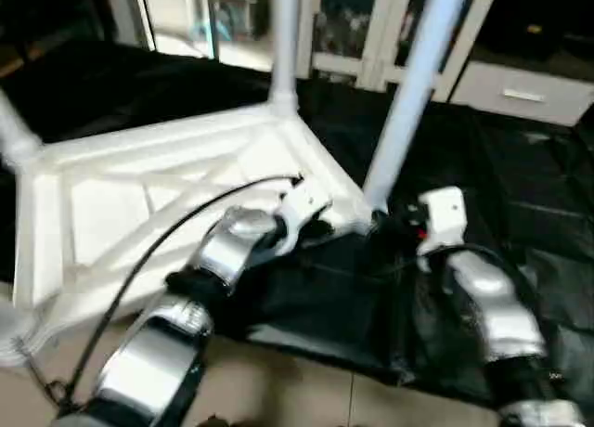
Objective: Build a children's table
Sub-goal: Rotate leg to tighten
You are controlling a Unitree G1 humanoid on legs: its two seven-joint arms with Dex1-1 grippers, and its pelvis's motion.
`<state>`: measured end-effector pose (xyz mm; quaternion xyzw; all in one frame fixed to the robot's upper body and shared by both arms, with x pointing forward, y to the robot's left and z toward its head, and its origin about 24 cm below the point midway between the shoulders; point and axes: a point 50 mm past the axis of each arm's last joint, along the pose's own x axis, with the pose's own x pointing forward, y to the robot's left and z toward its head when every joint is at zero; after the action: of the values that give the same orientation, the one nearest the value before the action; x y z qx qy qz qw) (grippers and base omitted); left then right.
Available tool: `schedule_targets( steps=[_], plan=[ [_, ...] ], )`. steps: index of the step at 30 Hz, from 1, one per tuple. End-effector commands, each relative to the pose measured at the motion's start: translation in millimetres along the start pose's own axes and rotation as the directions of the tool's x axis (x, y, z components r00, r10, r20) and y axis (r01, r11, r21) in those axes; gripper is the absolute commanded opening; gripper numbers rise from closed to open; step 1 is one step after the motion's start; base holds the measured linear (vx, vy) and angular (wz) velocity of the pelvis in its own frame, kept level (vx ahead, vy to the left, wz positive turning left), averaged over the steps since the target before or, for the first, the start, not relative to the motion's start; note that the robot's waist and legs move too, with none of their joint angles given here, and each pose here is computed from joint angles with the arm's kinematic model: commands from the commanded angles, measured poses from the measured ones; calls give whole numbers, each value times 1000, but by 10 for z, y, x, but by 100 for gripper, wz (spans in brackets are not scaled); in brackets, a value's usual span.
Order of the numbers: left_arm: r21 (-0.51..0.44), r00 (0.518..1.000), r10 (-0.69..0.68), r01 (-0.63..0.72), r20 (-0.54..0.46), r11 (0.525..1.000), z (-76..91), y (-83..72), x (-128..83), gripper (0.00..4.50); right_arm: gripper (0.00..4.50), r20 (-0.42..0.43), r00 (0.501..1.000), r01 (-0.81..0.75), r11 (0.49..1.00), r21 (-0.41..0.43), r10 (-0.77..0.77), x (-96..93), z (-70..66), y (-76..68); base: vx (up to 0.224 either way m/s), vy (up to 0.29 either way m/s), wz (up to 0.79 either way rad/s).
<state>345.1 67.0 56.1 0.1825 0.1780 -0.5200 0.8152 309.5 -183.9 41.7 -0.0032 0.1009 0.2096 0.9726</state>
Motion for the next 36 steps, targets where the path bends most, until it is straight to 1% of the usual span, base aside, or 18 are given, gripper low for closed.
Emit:
schedule_targets(
  steps=[1,2,3,5,6,8,12,14,15,17,18,21,28,32,33,36],
  plan=[
    [-11,984,-173,172,-36,985,-144,-183,8,0,371,-30,989,-142,990,4,142,-102,55,-82,0,0,0],
    [-10,984,-176,176,-37,984,-146,-185,5,0,382,-33,988,-149,989,3,149,-105,54,-82,0,0,0],
    [-6,978,-206,206,-42,979,-162,-203,-16,0,390,-66,975,-215,977,-9,214,-138,42,-81,0,0,0],
    [7,961,-271,272,-46,962,-173,-249,-59,0,395,-139,934,-338,940,-50,328,-214,23,-87,0,0,0],
    [12,954,-297,298,-49,954,-174,-269,-77,0,414,-164,917,-377,924,-63,363,-241,20,-92,0,0,0],
    [22,936,-349,351,-52,936,-160,-311,-111,0,433,-197,883,-445,892,-71,425,-269,62,-108,0,0,0],
    [35,921,-387,389,-47,921,-127,-343,-135,0,436,-201,856,-503,858,-107,477,-226,190,-127,0,0,0],
    [34,920,-390,392,-47,919,-124,-346,-139,0,436,-205,848,-515,850,-108,488,-223,204,-125,0,0,0],
    [32,918,-393,394,-48,918,-121,-351,-141,0,436,-217,817,-563,820,-101,534,-221,212,-103,0,0,0],
    [31,918,-393,395,-50,918,-121,-353,-142,0,436,-230,801,-585,805,-101,553,-222,203,-94,0,0,0],
    [31,918,-393,395,-50,918,-121,-353,-142,0,419,-230,801,-585,805,-102,553,-222,203,-95,0,0,0],
    [27,918,-394,395,-56,918,-123,-359,-151,0,408,-254,783,-606,787,-111,567,-222,177,-90,0,0,0],
    [18,916,-396,398,-70,917,-151,-360,-174,0,345,-292,750,-643,758,-111,594,-255,132,-101,0,0,0],
    [16,915,-397,399,-72,917,-155,-365,-173,0,317,-286,760,-631,768,-109,583,-229,122,-104,0,0,0],
    [16,914,-398,400,-73,916,-157,-367,-172,0,297,-282,760,-631,769,-105,585,-219,123,-96,0,0,0],
    [13,913,-401,403,-76,915,-155,-371,-170,0,287,-284,752,-640,761,-104,594,-196,116,-72,0,0,0]
  ],
)
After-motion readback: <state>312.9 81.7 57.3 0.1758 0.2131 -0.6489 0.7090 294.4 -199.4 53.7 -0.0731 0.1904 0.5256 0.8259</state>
